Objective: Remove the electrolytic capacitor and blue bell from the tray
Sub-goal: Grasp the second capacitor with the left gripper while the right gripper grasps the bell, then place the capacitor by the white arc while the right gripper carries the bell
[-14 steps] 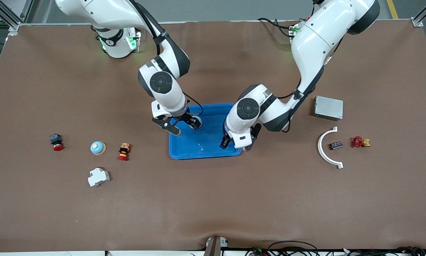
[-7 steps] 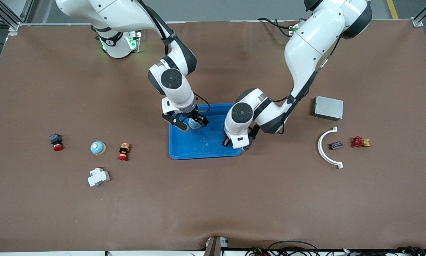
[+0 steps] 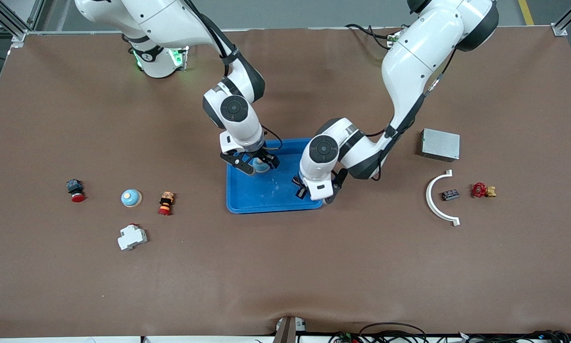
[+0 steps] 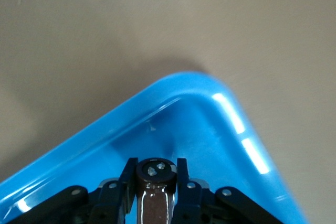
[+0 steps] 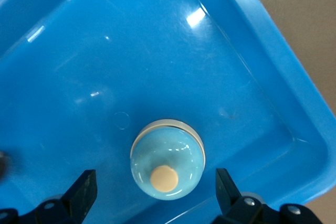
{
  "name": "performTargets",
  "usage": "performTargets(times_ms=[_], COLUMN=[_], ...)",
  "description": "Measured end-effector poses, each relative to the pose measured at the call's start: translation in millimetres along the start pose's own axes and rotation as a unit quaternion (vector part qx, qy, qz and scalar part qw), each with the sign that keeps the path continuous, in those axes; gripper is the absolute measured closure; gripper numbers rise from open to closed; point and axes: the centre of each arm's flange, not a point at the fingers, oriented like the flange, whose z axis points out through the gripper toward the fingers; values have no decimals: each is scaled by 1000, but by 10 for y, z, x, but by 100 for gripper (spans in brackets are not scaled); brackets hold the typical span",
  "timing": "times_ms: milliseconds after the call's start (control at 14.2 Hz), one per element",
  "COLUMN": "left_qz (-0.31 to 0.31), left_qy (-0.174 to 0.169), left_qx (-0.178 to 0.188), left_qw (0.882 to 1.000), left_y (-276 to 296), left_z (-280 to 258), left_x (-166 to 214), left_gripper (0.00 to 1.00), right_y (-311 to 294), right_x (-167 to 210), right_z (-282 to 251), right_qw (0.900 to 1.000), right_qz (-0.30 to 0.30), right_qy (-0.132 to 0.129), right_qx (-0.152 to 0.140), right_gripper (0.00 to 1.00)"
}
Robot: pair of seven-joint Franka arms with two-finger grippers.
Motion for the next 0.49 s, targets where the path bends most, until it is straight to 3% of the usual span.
performTargets(times_ms=[282, 494], left_qz=[82, 169], left_qy=[31, 51], left_qx=[-17, 2], left_qw=[996, 984], left_y=[156, 114], left_z=[-720, -1149], left_x=[584, 1217], left_gripper=[67, 67], right_y=[-2, 12], right_x=[-15, -12], right_z=[93, 177], right_qw=[1000, 1000], right_qz=[3, 4], right_qy=[2, 2], right_qx=[5, 4], right_gripper=[0, 0])
